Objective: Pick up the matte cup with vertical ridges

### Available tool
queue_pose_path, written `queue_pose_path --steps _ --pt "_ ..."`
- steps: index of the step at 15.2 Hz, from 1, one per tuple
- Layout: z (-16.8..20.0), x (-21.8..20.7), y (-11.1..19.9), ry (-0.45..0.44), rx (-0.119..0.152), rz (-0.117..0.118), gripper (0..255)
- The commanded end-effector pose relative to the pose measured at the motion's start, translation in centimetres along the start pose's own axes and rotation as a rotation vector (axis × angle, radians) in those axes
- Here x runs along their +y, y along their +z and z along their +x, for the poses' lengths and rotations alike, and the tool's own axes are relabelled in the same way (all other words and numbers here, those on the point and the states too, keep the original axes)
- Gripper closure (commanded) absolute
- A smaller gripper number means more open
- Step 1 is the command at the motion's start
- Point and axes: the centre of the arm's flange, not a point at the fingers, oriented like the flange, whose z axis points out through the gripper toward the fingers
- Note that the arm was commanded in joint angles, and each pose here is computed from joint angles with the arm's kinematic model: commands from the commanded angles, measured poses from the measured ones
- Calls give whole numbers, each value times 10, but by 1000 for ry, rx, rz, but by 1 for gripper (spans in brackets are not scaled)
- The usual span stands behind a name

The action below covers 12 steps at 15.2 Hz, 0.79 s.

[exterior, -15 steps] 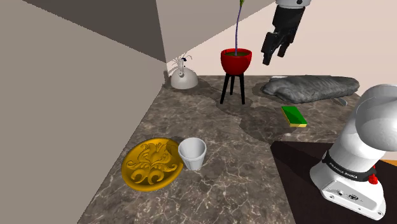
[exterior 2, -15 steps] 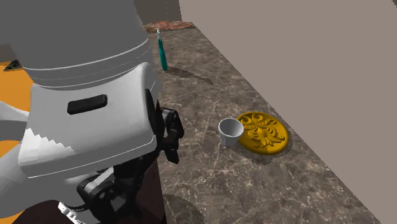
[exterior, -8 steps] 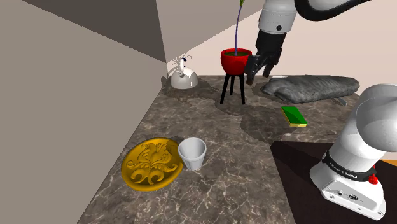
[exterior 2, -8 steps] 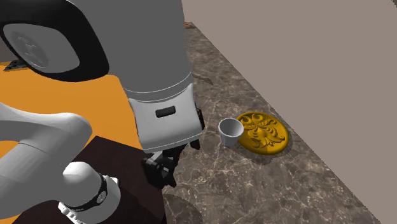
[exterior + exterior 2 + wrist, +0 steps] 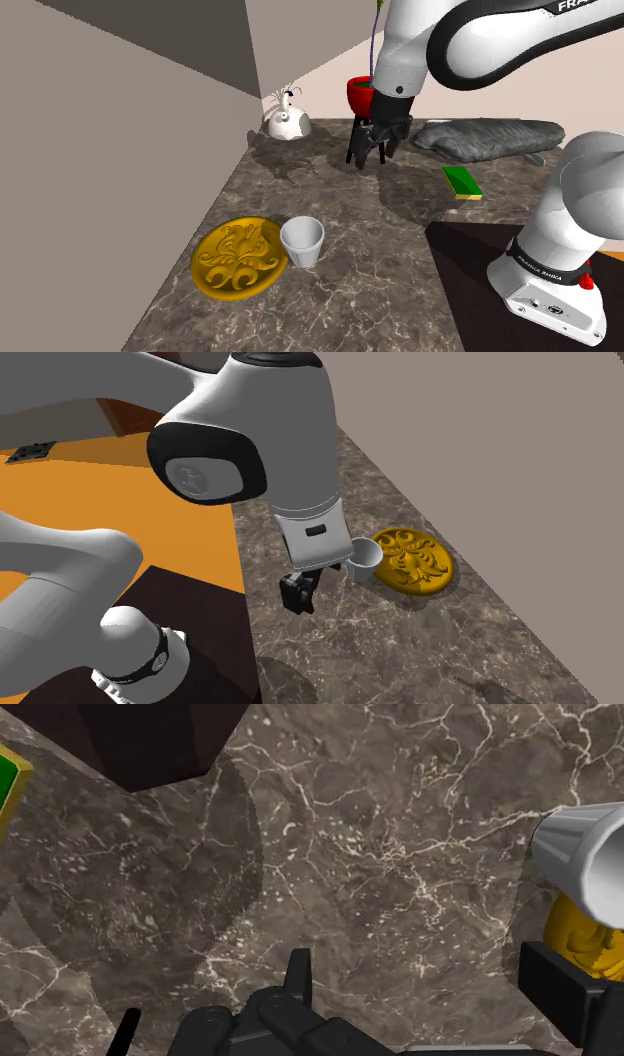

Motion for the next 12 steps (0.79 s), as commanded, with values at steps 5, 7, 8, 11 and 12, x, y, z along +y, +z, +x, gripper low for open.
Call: queue_pose_path --steps 5,7,8,11,12 --pt "-5 -56 48 39 -2 48 0" --pt "-6 -75 63 52 -3 64 0" --pt "-6 -85 70 58 -3 72 0" --pt "-7 -115 92 77 -5 95 0" --pt "-7 -125 99 83 -5 103 0"
